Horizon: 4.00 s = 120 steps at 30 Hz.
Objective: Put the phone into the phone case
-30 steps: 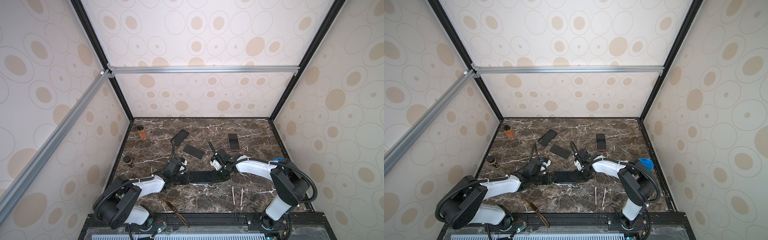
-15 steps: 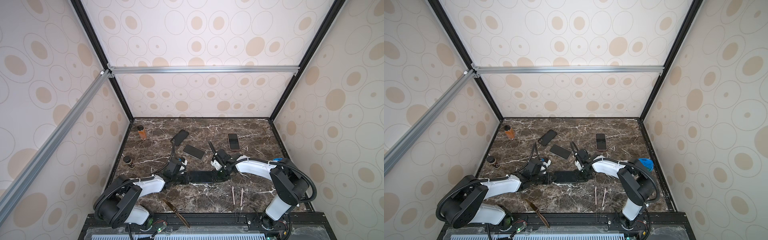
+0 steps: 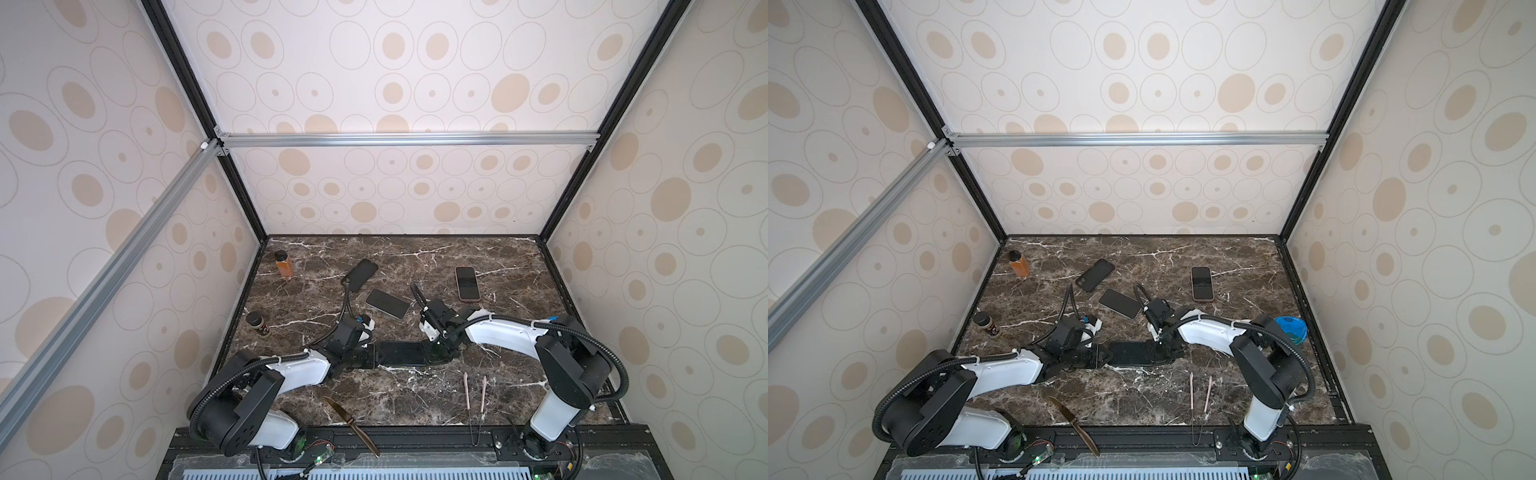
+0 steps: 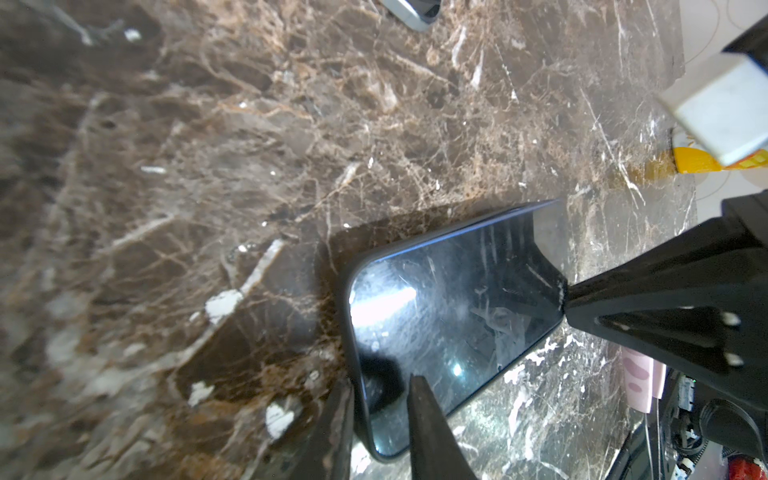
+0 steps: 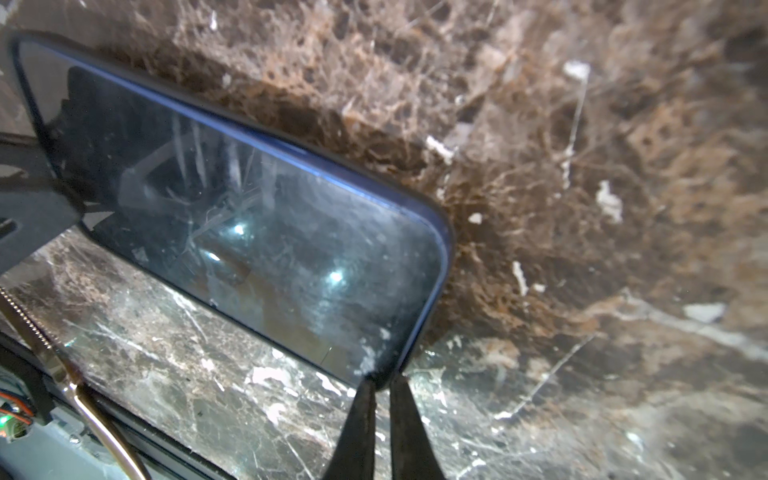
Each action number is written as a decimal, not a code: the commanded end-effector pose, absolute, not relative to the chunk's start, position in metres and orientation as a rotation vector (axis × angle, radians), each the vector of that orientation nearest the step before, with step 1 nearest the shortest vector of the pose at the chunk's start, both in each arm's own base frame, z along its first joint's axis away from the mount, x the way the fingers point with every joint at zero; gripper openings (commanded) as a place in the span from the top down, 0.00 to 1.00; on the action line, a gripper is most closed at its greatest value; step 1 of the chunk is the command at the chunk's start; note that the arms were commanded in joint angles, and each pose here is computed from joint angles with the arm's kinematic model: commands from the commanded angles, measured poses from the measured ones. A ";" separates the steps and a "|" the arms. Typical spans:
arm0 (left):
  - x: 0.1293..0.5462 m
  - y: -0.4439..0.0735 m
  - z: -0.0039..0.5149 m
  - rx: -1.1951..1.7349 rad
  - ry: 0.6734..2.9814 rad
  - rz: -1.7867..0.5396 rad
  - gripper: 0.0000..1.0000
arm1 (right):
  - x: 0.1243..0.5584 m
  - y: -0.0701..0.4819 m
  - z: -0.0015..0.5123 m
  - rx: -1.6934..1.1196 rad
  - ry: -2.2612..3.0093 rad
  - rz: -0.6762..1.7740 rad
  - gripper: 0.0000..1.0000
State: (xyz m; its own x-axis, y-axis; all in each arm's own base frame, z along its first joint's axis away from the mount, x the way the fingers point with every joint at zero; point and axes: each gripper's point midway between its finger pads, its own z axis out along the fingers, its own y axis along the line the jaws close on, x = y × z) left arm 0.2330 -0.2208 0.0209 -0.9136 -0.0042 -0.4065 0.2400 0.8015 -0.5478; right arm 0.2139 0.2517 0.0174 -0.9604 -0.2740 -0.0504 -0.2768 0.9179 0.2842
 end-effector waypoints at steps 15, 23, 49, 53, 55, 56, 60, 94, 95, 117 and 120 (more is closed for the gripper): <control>0.212 -0.209 -0.005 0.183 2.727 -0.796 0.76 | 0.206 0.227 -0.046 -0.514 3.120 0.071 0.89; 0.211 -0.209 -0.003 0.157 2.703 -0.822 0.76 | 0.206 0.246 -0.018 -0.485 3.094 0.351 0.87; 0.233 -0.203 0.018 0.138 2.651 -0.762 0.73 | 0.235 0.245 0.035 -0.399 2.973 0.627 0.82; 0.236 -0.206 0.018 0.153 2.652 -0.774 0.74 | 0.241 0.244 0.031 -0.391 2.976 0.596 0.84; 0.237 -0.207 0.017 0.161 2.657 -0.775 0.74 | 0.243 0.243 0.029 -0.391 2.980 0.572 0.84; 0.238 -0.207 0.016 0.163 2.656 -0.773 0.74 | 0.244 0.242 0.028 -0.390 2.981 0.559 0.84; 0.241 -0.209 0.014 0.175 2.659 -0.775 0.75 | 0.247 0.242 0.025 -0.391 2.981 0.545 0.85; 0.245 -0.217 0.006 0.175 2.677 -0.822 0.81 | 0.251 0.223 -0.027 -0.425 3.073 0.136 0.90; 0.244 -0.217 0.005 0.173 2.678 -0.822 0.81 | 0.252 0.223 -0.028 -0.422 3.072 0.130 0.90; 0.248 -0.206 0.010 0.139 2.658 -0.784 0.78 | 0.270 0.238 0.041 -0.367 2.946 0.519 0.79; 0.251 -0.204 0.011 0.136 2.654 -0.778 0.77 | 0.274 0.238 0.049 -0.365 2.931 0.548 0.79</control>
State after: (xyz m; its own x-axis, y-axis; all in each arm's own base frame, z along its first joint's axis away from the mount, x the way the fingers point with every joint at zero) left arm 0.2556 -0.2165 0.0214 -0.9147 -0.0228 -0.4035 0.2195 0.8103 -0.5434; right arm 0.2717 0.2359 0.0348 -0.9690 -0.1996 -0.1457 -0.2368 0.9186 0.3165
